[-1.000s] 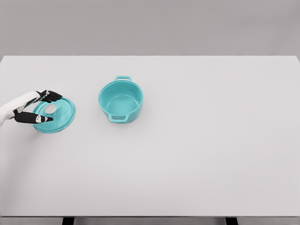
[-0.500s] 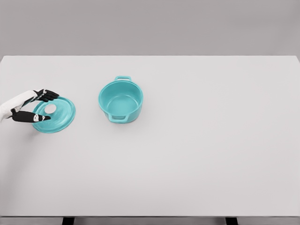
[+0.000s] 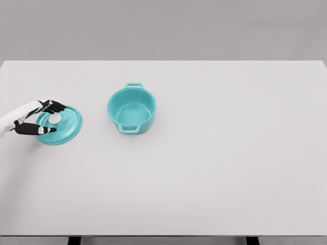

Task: Cover the pot with left arm

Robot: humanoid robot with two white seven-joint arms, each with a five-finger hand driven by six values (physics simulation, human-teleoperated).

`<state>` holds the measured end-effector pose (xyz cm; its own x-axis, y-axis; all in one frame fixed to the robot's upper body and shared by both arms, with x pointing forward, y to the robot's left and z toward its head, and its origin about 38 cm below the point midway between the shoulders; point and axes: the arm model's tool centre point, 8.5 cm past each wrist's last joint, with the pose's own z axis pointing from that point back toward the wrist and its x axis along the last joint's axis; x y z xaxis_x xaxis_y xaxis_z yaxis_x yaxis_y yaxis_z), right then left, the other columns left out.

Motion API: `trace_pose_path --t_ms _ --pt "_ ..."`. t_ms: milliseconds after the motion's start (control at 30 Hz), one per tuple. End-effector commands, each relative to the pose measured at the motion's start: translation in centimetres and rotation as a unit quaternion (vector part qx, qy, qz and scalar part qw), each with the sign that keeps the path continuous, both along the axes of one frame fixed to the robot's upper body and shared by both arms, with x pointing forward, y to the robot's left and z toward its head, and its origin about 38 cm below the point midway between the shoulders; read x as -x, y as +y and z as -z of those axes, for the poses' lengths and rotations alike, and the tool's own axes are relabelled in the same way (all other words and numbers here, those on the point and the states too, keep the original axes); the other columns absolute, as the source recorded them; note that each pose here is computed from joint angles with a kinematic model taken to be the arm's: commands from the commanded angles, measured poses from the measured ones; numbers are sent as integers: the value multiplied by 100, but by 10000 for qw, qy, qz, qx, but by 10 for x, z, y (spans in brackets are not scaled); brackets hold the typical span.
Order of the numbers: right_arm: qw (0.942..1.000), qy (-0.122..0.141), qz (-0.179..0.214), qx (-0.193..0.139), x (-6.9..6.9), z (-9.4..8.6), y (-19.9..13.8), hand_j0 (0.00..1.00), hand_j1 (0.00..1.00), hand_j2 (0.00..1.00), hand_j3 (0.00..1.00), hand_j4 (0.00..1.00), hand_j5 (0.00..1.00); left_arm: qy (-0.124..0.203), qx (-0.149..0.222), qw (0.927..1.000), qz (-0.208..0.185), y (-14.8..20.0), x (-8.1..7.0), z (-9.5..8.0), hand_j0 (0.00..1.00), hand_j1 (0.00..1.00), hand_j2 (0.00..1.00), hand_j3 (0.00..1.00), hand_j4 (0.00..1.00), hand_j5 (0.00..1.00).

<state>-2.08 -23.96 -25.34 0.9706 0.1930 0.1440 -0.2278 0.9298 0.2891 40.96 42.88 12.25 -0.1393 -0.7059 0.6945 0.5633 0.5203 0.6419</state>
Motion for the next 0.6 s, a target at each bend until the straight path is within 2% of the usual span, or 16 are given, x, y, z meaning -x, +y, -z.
trace_pose_path --t_ms 0,233,567 --pt "10000 -2 -3 -2 0 0 0 100 100 100 100 100 100 6 18 10000 -6 0 0 0 73 73 73 73 73 73" --pt "10000 -9 -4 -2 -1 0 0 100 100 100 100 100 100 44 14 10000 -18 1 1 3 59 59 59 59 59 59" --pt "10000 -2 -3 -2 0 0 0 100 100 100 100 100 100 61 35 10000 -48 0 0 7 59 59 59 59 59 59"
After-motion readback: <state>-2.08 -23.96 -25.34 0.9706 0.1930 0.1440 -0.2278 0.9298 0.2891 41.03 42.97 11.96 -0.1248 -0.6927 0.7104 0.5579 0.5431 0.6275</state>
